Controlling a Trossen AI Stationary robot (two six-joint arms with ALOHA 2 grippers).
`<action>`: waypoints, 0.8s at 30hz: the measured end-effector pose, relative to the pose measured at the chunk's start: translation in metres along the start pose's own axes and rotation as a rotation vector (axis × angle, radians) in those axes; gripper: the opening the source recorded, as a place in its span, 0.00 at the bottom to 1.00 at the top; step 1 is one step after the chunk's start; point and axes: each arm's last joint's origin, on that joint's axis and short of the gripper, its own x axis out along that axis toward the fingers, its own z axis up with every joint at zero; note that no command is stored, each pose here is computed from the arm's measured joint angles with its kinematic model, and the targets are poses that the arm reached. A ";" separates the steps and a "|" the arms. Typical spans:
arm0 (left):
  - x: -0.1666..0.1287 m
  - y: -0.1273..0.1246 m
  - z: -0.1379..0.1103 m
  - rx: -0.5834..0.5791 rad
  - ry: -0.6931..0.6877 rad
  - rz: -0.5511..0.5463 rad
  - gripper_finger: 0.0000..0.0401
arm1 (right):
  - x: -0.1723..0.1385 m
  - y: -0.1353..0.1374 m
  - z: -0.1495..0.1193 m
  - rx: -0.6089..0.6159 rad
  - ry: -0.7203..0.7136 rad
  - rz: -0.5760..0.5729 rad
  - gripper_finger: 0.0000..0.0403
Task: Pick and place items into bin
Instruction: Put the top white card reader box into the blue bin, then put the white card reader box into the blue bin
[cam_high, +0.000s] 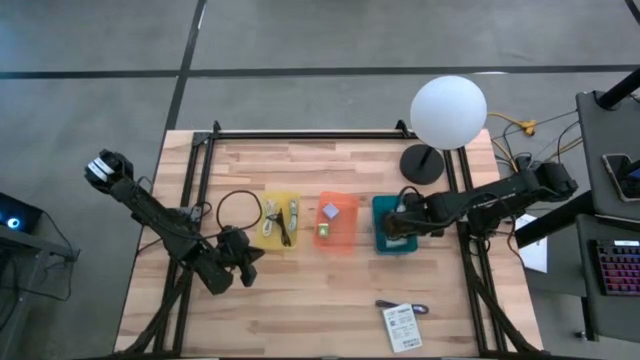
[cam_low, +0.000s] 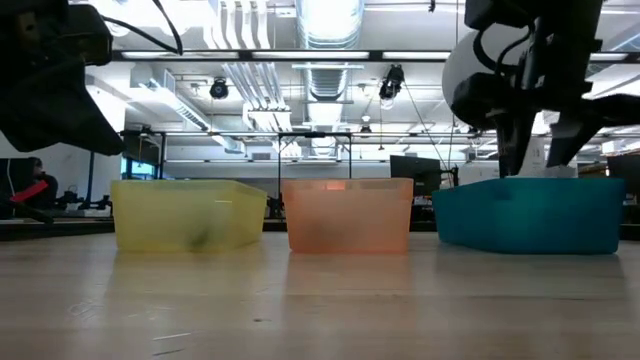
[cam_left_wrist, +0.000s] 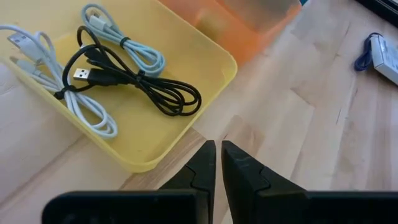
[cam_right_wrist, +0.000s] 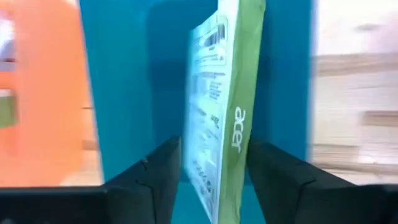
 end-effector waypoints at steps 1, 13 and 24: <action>0.000 0.000 0.000 0.000 -0.002 0.001 0.03 | -0.004 -0.001 0.001 -0.017 -0.013 -0.039 0.43; 0.001 -0.001 0.002 -0.020 -0.012 -0.002 0.03 | -0.038 0.006 -0.039 -0.553 0.118 -0.114 0.24; 0.021 -0.034 0.012 -0.002 0.017 -0.370 0.03 | -0.063 -0.040 -0.170 -0.716 0.376 0.050 0.45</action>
